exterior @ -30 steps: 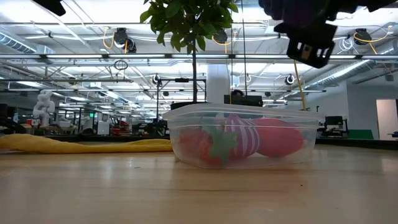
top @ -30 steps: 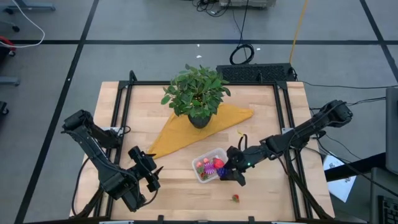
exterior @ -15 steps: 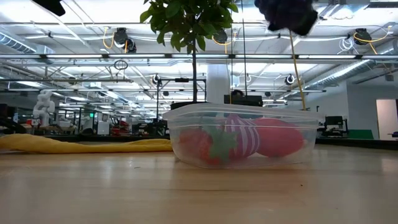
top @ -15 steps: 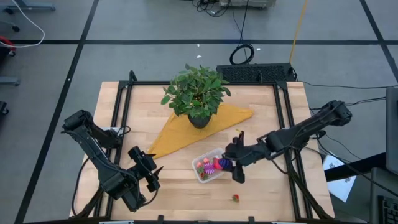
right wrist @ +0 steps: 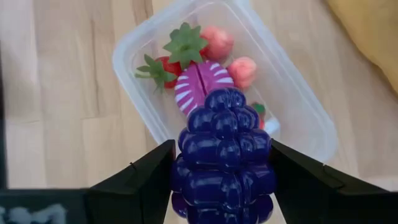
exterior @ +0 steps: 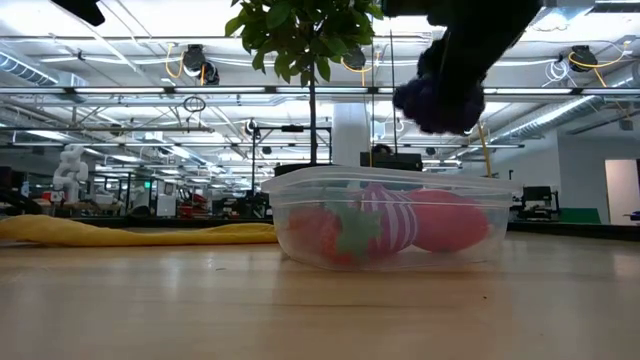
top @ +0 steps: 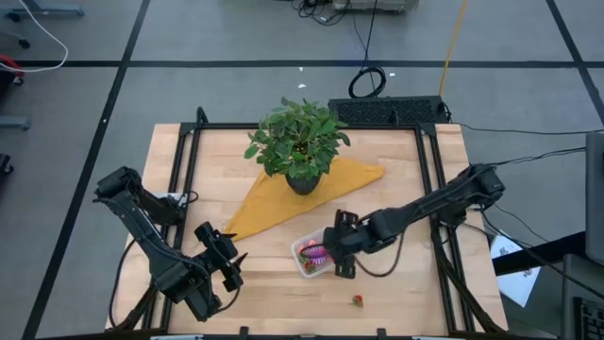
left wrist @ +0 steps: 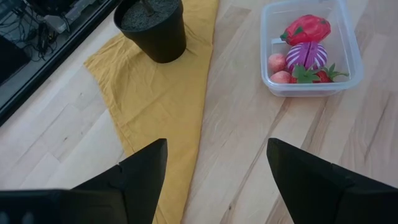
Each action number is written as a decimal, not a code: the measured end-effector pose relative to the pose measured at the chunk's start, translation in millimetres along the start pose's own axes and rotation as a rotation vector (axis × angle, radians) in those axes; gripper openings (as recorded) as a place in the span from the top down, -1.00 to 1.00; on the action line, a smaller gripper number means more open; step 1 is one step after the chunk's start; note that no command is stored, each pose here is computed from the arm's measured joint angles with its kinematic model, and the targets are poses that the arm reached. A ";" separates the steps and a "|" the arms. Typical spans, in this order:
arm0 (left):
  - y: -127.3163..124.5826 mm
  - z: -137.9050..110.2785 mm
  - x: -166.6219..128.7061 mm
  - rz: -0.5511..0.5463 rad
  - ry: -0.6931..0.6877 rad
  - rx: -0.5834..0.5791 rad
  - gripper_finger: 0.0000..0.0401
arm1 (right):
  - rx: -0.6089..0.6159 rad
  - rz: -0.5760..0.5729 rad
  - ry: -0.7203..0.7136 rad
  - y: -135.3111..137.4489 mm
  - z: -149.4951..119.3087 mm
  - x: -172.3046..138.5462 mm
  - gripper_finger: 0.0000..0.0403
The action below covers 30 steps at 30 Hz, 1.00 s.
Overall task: Pick and placing Produce into tupperware
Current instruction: Put the grapes into the transparent bin
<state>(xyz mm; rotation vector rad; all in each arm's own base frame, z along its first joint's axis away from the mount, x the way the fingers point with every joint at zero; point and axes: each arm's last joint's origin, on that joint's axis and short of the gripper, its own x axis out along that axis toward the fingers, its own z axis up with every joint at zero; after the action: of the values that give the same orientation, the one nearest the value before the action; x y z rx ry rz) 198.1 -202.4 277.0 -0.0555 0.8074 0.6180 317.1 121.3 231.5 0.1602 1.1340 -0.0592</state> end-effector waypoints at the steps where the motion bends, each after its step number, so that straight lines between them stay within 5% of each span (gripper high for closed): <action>1: 0.0 0.0 0.0 0.000 0.000 -0.001 -0.39 | -0.001 -0.001 0.013 -1.4 0.8 5.4 -0.12; 30: -0.7 0.0 0.0 -0.006 0.003 -0.014 -0.39 | -0.043 0.062 -0.095 -12.8 23.8 22.8 -0.13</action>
<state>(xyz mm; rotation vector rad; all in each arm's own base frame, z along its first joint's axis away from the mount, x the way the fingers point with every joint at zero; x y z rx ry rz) 198.5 -203.0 276.9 -0.0714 0.8053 0.6179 346.5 105.7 219.5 0.1525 1.0343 0.0124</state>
